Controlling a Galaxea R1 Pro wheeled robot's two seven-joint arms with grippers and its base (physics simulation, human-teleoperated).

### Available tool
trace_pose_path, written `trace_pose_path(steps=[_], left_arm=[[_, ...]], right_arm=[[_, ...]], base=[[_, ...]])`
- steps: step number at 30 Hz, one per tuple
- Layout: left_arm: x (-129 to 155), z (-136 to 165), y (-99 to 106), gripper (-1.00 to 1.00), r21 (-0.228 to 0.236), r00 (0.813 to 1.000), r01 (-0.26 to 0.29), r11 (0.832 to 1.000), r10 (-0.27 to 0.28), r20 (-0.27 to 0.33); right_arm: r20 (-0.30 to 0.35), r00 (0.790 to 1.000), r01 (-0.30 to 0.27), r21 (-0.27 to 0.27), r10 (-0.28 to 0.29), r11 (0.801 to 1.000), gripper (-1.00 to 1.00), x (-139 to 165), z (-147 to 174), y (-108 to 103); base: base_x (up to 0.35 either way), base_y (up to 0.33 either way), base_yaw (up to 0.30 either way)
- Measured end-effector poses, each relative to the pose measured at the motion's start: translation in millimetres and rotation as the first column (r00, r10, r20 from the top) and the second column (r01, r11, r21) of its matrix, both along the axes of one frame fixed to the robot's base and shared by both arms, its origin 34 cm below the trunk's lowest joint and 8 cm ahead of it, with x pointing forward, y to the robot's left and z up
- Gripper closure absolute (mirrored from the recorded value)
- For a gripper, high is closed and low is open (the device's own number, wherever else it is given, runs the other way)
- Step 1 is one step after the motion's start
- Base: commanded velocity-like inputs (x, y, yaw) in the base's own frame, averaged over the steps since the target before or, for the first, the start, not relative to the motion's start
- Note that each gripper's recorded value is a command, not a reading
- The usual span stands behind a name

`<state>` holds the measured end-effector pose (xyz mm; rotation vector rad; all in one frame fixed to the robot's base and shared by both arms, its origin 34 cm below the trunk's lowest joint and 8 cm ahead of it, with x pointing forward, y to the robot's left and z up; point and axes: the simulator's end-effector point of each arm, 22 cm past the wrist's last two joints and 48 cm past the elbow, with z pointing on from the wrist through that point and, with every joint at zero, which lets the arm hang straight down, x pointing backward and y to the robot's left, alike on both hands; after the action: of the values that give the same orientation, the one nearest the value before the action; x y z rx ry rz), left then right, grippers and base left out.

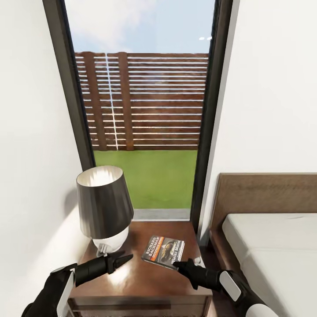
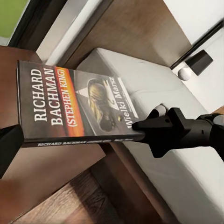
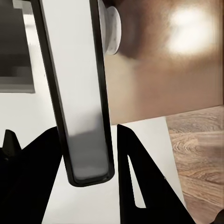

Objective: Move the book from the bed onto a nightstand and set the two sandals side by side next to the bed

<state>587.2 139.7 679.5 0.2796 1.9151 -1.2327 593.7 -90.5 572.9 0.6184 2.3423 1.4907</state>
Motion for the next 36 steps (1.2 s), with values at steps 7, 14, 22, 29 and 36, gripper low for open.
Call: trace_pose_path(steps=[7, 14, 22, 29, 36], left_arm=[[-3, -14, 0, -1.0, -0.002, 1.0, 0.003, 1.0, -0.003, 0.0], [-6, -28, -1, -1.0, -0.004, 1.0, 0.005, 1.0, -0.005, 0.001], [-9, -44, -1, -1.0, -0.006, 1.0, 0.006, 1.0, -0.006, 0.002], [-12, -59, -1, -1.0, -0.007, 1.0, 0.006, 1.0, -0.006, 0.002], [-16, -74, -1, -1.0, -0.006, 1.0, 0.006, 1.0, -0.006, 0.002]], right_arm=[[0.0, 1.0, 0.0, 0.0, 0.0, 1.0, 1.0, -3, -14, 0], [0.0, 1.0, 0.0, 0.0, 0.0, 1.0, 1.0, -5, -29, 0], [0.0, 1.0, 0.0, 0.0, 0.0, 1.0, 1.0, -9, -46, 0], [0.001, 1.0, -0.001, 0.001, 0.001, 1.0, 1.0, -11, -60, 1], [0.0, 1.0, -0.001, 0.001, 0.001, 1.0, 1.0, -15, -76, 1]], base=[[0.0, 0.0, 0.0], [0.0, 0.0, 0.0], [0.0, 0.0, 0.0], [0.0, 0.0, 0.0], [0.0, 0.0, 0.0]])
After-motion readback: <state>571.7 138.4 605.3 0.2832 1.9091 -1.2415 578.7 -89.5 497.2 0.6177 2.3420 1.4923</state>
